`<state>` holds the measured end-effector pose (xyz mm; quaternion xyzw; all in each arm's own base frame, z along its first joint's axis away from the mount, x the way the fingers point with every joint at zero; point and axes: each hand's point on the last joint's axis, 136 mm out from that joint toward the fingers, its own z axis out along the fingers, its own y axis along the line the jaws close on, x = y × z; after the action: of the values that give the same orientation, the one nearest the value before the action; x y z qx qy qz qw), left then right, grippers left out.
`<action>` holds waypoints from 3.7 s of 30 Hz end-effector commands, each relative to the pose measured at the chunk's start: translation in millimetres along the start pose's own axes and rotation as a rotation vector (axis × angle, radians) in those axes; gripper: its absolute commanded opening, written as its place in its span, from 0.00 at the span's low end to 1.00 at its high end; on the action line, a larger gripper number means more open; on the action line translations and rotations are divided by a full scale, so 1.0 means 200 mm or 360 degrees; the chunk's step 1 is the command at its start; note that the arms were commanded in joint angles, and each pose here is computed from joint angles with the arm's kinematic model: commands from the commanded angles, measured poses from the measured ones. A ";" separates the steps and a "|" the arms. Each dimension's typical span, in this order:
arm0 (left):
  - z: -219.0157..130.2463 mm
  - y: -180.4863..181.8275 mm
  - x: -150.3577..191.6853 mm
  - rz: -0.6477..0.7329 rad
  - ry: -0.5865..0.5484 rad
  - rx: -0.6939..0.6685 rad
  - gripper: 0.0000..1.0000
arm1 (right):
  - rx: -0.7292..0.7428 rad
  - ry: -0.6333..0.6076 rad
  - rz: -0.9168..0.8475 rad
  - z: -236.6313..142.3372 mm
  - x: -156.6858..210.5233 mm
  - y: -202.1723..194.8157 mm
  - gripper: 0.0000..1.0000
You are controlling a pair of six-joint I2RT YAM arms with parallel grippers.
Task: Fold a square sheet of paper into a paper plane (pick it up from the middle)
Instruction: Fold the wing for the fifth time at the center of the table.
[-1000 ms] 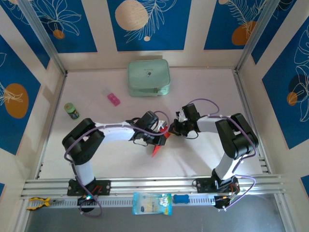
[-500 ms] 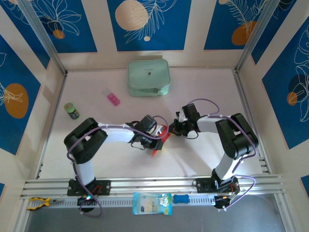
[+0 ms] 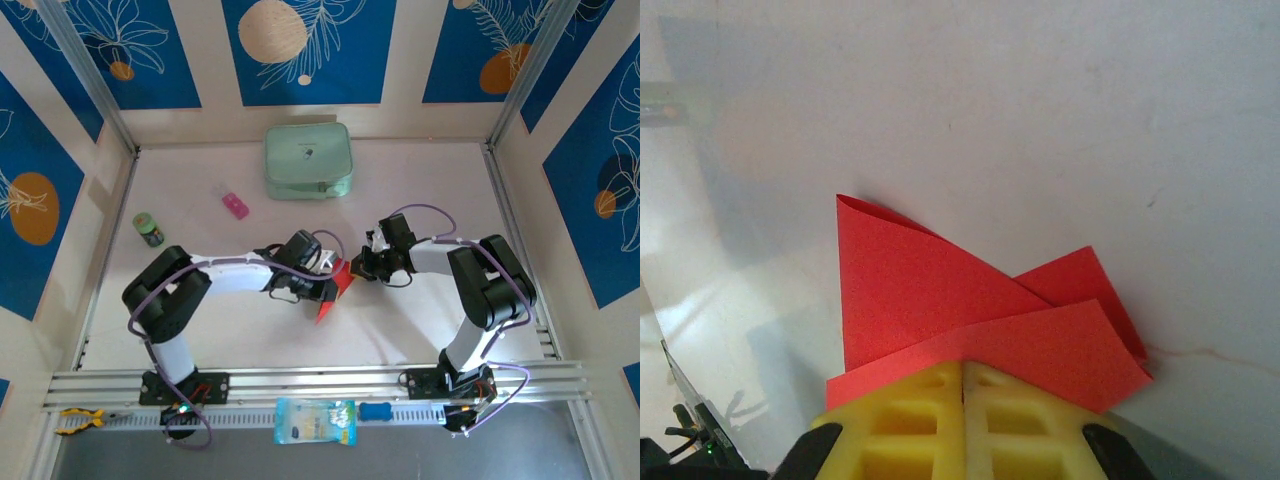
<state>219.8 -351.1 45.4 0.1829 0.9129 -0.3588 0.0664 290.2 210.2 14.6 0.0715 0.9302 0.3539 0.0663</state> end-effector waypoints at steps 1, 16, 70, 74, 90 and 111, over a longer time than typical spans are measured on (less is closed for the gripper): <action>0.02 0.04 -0.06 -0.0033 -0.0017 -0.0025 0.14 | 0.0157 0.0056 0.0098 0.00 0.07 -0.14 0.04; 0.11 0.23 0.12 -0.0134 0.0094 -0.0145 0.05 | -0.0036 -0.0032 -0.0037 -0.08 -0.05 0.07 0.08; -0.03 0.06 0.05 -0.0125 -0.0158 -0.0196 0.17 | -0.0076 -0.0066 0.0063 -0.15 0.13 0.08 0.13; -0.09 0.07 0.03 -0.0082 -0.0215 -0.0249 0.22 | -0.0067 -0.0064 0.0074 -0.16 0.18 0.07 0.13; -0.18 0.21 0.02 -0.0271 -0.0256 -0.0172 0.31 | -0.0080 -0.0006 0.0039 -0.14 0.24 0.12 0.16; -0.06 0.19 0.08 -0.0281 -0.0024 -0.0015 0.32 | -0.0096 0.0119 0.0030 -0.04 0.31 0.13 0.16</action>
<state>225.3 -301.1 25.6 0.0738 0.9354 -0.3409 0.0575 232.5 227.5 29.5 0.0703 0.9245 0.3721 0.0423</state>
